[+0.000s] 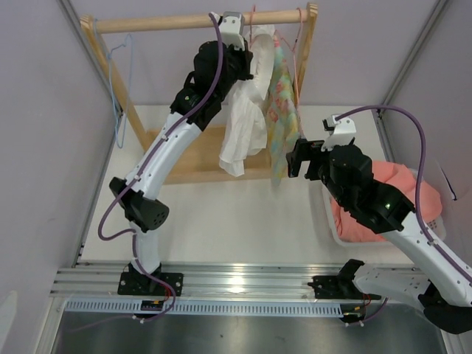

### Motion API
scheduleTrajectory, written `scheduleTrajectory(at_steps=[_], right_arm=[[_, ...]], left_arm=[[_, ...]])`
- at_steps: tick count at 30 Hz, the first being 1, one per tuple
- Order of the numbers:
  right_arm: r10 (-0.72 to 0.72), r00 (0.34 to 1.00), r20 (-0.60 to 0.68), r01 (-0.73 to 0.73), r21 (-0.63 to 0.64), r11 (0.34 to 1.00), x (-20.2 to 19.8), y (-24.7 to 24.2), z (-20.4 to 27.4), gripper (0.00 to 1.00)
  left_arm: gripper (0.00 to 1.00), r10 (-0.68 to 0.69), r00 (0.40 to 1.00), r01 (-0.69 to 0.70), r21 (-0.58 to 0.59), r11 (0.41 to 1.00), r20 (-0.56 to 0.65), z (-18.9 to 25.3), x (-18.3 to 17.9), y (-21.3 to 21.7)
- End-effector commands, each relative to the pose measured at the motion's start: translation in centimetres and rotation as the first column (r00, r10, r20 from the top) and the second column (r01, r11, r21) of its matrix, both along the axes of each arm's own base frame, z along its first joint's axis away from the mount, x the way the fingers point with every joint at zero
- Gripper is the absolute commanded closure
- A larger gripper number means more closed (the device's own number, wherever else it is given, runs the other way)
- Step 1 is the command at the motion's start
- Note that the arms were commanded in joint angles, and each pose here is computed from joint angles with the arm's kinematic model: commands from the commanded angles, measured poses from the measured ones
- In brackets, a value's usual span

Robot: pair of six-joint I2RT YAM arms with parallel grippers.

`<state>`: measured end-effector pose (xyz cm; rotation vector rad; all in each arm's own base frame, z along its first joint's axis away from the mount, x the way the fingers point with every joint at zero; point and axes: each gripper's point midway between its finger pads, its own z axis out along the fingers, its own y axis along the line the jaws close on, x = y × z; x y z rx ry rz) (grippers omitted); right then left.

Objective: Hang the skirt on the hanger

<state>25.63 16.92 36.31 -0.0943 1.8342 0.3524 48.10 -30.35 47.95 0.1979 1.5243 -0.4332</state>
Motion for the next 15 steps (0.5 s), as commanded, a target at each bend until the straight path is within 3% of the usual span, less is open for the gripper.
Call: scheduleTrajectory(at_steps=[1,15], right_arm=[[-0.031,0.999,0.035,0.032,-0.015,0.999,-0.1,-1.2,0.7,0.01],[-0.047,0.999,0.019,0.048,-0.029,0.998,-0.3,-1.9,0.1,0.01]], left_arm=[[1.0,-0.002,0.989,0.019,-0.114,0.993,0.148,5.9,-1.3,-0.4],[1.0,-0.058,0.99,0.073,-0.113,0.991,0.13,3.6,-0.8,-4.3]])
